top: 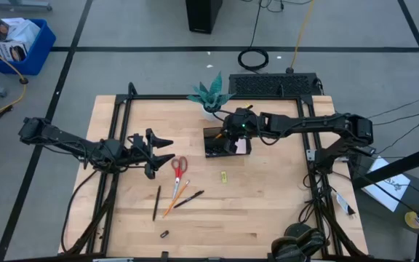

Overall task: Pick and place office supplies into organizer
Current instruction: Put the orange pencil into the black desk organizer, then put the red scissors into the black desk organizer

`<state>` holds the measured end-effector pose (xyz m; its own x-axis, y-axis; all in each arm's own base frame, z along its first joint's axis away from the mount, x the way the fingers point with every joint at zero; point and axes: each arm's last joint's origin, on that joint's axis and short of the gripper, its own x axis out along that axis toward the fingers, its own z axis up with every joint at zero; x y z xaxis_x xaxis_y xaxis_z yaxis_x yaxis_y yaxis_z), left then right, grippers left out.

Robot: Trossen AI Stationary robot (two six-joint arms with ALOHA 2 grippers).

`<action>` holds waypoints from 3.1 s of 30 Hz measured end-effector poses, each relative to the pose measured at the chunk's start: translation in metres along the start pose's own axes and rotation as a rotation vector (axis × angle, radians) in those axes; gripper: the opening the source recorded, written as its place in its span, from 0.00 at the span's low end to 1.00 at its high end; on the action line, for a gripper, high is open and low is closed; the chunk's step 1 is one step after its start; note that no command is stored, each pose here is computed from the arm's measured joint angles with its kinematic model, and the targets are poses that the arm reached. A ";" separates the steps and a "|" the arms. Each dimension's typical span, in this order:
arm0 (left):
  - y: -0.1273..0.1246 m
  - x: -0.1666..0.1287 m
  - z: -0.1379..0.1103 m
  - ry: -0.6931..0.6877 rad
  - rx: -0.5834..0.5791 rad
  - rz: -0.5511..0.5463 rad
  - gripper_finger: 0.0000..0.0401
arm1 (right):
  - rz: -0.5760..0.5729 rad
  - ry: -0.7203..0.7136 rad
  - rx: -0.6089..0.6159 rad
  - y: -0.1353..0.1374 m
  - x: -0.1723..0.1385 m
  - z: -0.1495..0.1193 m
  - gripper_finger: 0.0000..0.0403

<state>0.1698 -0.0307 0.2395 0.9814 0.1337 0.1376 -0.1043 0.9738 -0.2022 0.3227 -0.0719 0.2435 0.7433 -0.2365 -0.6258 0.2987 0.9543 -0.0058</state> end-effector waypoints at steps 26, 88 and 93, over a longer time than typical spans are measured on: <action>0.000 -0.001 -0.013 0.132 -0.249 -0.014 0.64 | 0.217 -0.208 -0.188 0.084 -0.014 -0.003 0.30; 0.041 0.121 -0.085 0.870 -0.999 0.905 0.64 | 0.650 -0.453 -0.211 0.135 -0.055 -0.181 0.29; 0.042 0.118 -0.086 0.887 -1.007 0.944 0.64 | 0.649 -0.471 -0.228 0.136 -0.055 -0.181 0.29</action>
<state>0.2950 0.0103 0.1636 0.4513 0.0887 -0.8879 -0.8922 0.0606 -0.4475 0.2136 0.1036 0.1363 0.9135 0.3705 -0.1678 -0.3668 0.9287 0.0539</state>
